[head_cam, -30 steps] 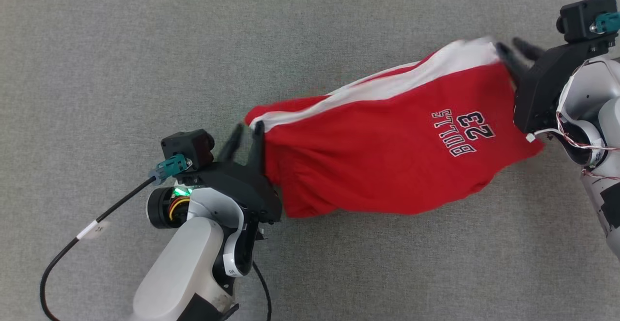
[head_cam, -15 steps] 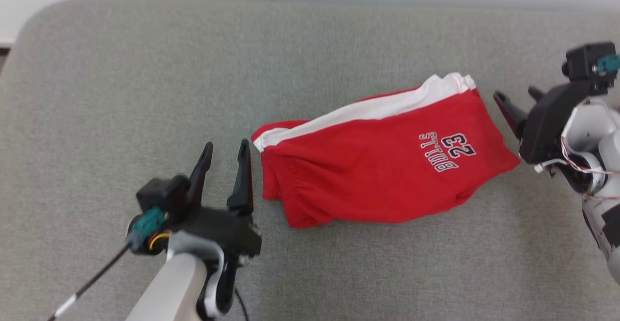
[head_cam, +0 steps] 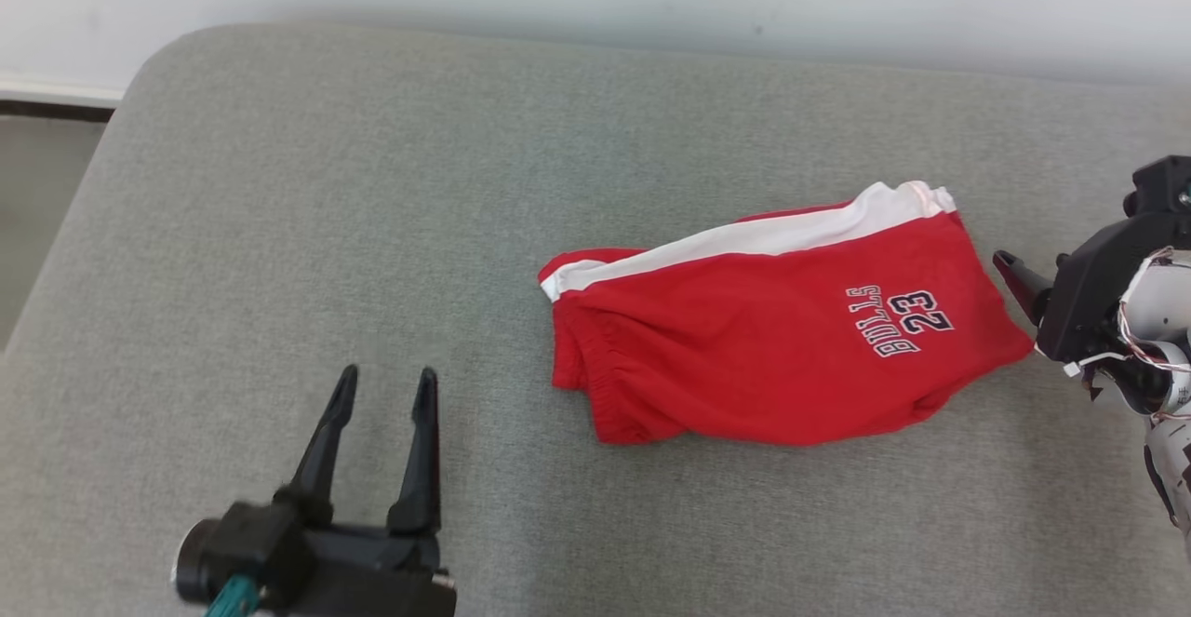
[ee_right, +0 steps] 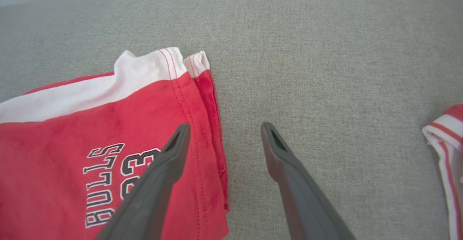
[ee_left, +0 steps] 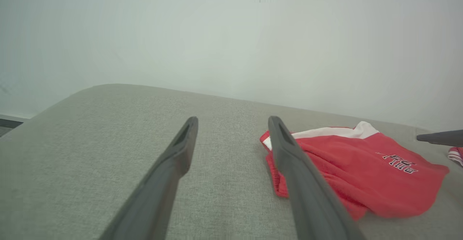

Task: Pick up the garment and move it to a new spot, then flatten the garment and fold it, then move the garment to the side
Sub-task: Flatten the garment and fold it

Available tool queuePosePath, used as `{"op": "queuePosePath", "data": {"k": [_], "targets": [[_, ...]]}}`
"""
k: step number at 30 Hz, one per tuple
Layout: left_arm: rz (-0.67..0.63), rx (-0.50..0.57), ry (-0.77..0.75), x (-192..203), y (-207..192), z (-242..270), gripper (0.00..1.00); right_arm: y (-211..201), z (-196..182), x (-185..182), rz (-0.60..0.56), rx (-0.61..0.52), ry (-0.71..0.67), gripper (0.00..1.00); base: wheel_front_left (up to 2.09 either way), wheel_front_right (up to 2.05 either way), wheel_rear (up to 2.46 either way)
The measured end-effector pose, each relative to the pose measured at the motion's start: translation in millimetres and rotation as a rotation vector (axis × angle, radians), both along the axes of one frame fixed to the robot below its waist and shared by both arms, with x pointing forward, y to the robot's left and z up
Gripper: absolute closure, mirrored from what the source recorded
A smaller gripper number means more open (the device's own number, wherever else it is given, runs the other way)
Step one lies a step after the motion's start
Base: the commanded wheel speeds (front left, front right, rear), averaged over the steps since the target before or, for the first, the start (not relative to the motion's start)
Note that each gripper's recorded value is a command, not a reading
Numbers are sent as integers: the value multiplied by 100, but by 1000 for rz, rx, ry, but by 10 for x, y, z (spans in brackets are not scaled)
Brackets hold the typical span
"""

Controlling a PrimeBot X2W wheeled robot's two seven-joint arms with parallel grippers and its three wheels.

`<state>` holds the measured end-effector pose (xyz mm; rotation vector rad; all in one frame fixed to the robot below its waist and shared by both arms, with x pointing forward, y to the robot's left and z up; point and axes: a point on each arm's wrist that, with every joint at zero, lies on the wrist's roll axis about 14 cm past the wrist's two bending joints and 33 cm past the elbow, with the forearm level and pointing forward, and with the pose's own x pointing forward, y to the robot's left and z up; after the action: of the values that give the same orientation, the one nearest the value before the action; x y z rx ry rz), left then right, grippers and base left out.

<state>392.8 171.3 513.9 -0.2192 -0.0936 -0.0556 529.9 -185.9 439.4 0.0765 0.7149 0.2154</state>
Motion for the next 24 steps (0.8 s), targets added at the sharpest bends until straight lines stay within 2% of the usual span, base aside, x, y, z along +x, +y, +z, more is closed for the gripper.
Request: {"op": "queuePosePath", "data": {"k": [6,12,20,21,22,23,24], "targets": [[53,55,-10,-154,187,12,0,29,-176,19,-12,11,60,0,0,0,0],[125,109,54,-339,452,-164,0,167,-333,58,8,20,115,0,0,0,0],[131,108,153,-508,483,-447,0,233,-557,15,16,2,223,0,0,0,0],[131,106,166,-529,483,-484,0,249,-566,7,20,2,233,29,0,0,0],[133,103,181,-549,486,-531,0,261,-568,4,26,-3,236,83,0,0,0],[134,102,194,-565,489,-568,0,279,-564,2,34,-7,231,100,0,0,0],[134,100,203,-572,486,-597,0,301,-568,-12,42,-8,231,100,0,0,0]]}}
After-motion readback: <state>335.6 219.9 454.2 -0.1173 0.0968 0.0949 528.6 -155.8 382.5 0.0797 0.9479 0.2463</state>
